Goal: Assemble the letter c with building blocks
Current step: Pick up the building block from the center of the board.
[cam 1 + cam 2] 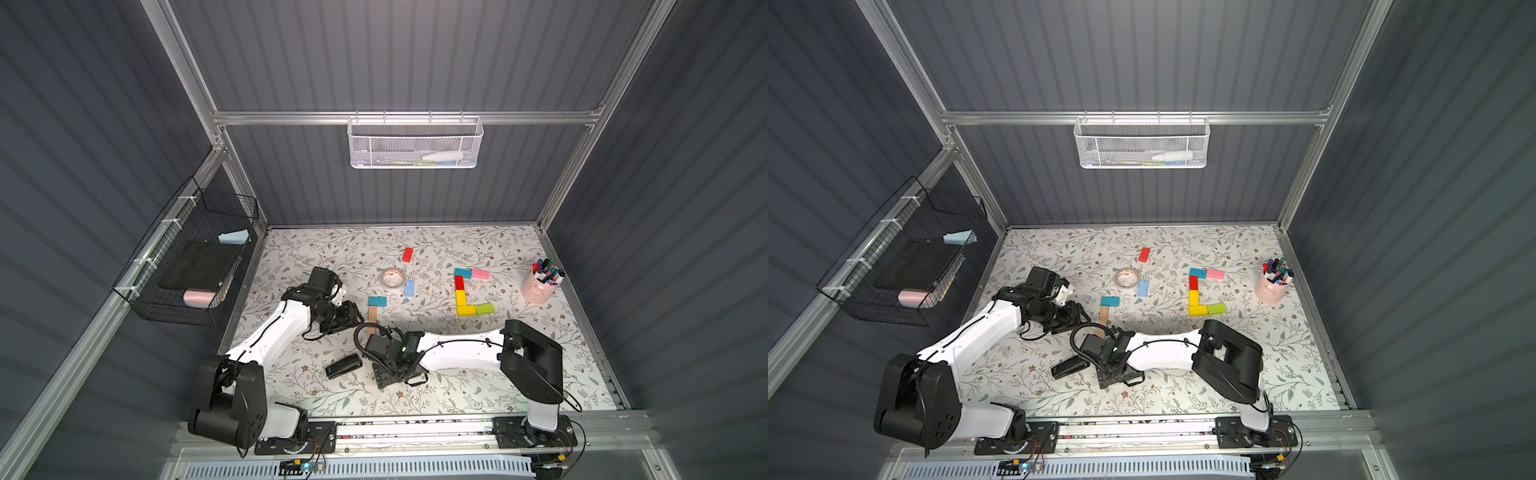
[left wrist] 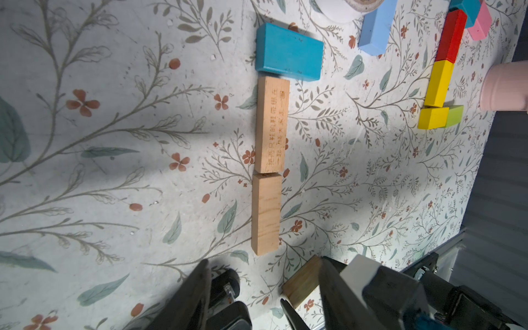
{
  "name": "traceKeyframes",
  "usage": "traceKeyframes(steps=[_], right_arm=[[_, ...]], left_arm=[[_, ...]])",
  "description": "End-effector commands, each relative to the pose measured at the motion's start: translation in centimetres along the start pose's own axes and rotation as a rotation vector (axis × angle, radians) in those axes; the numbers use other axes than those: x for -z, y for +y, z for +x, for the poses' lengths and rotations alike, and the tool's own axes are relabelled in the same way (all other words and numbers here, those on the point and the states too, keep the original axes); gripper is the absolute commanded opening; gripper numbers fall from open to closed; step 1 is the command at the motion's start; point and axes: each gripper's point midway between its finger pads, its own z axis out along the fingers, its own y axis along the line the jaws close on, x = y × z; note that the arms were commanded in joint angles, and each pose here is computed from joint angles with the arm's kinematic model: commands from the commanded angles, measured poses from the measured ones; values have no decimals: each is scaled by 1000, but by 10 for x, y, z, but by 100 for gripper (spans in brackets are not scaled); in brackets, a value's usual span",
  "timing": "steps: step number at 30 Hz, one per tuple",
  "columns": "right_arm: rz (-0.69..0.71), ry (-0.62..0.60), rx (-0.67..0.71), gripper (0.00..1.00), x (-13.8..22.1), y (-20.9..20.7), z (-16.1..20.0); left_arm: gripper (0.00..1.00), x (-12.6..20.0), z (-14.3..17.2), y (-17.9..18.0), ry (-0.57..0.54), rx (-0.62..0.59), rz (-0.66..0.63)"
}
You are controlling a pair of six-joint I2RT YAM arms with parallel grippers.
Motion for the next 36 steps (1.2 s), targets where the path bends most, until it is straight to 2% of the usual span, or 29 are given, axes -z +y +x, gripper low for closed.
traceKeyframes(steps=[1,8,24,36], right_arm=[[61,22,-23,71,-3,-8,7],[-9,-30,-114,65,6,5,-4],[-87,-109,-250,66,-1,28,-28],[-67,-133,-288,68,-8,25,-42]], left_arm=[[59,11,-2,-7,-27,-38,29],[59,11,-1,-10,-19,-43,49],[59,13,1,-20,-14,-63,100],[59,15,0,-20,-18,-63,104]])
